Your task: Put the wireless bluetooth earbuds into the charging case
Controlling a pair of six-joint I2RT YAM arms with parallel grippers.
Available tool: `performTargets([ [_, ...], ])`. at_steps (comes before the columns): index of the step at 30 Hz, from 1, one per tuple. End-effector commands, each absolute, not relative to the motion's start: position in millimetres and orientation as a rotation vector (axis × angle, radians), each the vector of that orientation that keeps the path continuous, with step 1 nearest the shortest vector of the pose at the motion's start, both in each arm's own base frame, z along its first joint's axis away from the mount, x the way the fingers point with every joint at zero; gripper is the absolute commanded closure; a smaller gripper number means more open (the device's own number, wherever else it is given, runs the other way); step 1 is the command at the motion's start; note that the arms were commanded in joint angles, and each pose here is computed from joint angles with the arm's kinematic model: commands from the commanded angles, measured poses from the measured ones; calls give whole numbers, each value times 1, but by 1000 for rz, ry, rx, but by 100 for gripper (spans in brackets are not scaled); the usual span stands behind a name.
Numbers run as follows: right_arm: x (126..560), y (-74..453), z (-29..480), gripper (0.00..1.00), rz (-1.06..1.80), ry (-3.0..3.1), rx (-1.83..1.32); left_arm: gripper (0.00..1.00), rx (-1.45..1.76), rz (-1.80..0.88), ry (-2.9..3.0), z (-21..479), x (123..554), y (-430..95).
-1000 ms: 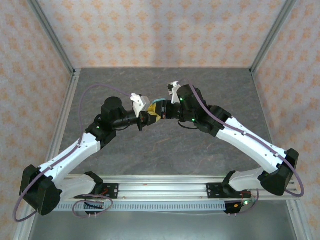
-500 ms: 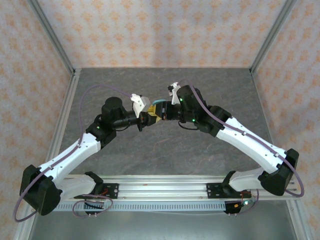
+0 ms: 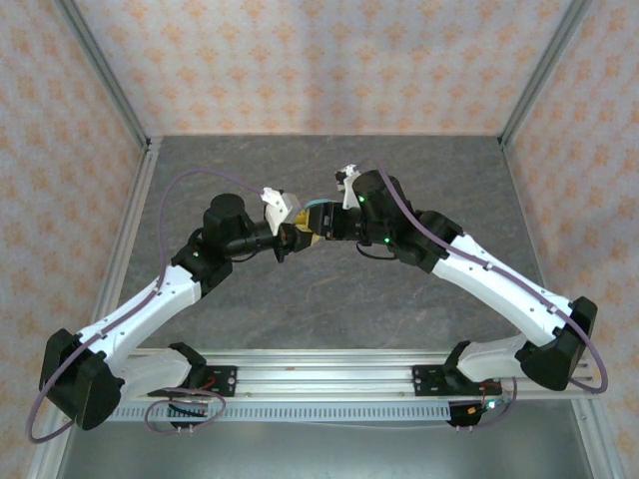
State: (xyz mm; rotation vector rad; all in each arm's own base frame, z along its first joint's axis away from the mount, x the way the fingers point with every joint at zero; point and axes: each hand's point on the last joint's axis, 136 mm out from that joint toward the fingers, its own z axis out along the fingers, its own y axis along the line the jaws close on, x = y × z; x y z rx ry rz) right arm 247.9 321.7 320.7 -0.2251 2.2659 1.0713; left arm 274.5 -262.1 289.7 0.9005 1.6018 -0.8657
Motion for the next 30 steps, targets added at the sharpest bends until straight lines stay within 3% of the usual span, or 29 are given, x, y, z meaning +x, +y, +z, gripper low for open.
performTargets([
  [1, 243, 315, 317, 71, 1025, 2309, -218, 92, 896, -835, 1510, 317, 276, -263],
  [11, 244, 303, 329, 65, 985, 2280, -194, 92, 899, -839, 1511, 317, 276, -264],
  [23, 244, 309, 333, 64, 1009, 2281, -217, 92, 900, -839, 1516, 316, 275, -263],
  [30, 246, 286, 359, 64, 923, 2211, -217, 92, 908, -830, 1530, 313, 276, -263],
])
